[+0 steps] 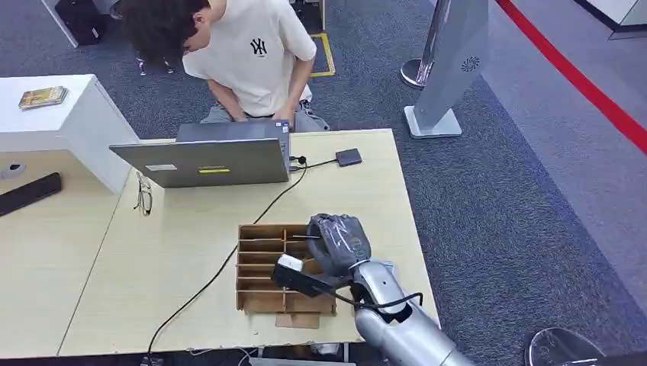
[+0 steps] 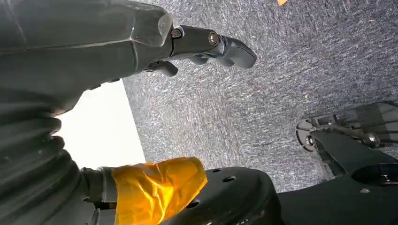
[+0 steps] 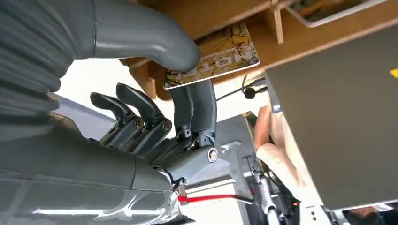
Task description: Pass the card to the sensor for recognition and then transmit it.
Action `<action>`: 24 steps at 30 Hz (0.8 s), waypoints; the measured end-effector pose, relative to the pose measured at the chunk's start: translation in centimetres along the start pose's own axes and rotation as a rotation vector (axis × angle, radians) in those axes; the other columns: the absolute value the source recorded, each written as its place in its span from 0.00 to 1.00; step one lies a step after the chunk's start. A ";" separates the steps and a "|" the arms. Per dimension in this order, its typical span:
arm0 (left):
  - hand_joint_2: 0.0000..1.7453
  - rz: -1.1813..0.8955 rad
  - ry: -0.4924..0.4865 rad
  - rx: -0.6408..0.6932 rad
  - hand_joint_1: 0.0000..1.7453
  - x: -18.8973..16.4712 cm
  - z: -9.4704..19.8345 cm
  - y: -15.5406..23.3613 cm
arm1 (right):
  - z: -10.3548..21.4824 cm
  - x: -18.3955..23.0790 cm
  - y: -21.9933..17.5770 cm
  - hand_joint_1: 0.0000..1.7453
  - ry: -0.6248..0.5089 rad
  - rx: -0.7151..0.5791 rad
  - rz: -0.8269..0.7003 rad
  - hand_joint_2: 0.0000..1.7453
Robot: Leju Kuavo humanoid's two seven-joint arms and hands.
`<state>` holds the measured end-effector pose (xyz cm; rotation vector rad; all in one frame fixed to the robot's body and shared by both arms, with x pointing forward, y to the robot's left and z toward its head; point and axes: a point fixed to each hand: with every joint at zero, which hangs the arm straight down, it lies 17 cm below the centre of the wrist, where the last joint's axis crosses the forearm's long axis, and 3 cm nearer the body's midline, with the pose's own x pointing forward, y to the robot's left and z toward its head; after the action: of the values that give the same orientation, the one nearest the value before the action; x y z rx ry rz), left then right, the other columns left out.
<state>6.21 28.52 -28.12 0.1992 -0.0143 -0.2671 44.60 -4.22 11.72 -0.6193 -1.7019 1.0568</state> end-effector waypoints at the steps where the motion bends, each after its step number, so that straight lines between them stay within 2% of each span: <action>1: 1.00 0.001 0.000 0.000 0.00 0.0 0.0 0.0 | 0.0 0.0 -0.2 1.00 0.003 -0.004 -0.017 1.00; 12: 1.00 0.018 -0.008 0.001 0.00 -0.2 -0.1 0.0 | 0.3 -0.4 -5.6 1.00 0.008 -0.131 -0.221 1.00; 24: 1.00 0.031 -0.008 -0.004 0.00 -0.8 -0.1 -0.3 | 2.5 -2.6 -11.7 1.00 0.001 -0.274 -0.407 1.00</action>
<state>5.35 28.51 -28.27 0.1939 -0.0249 -0.2366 44.08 -12.88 20.32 -0.4154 -1.8868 0.5418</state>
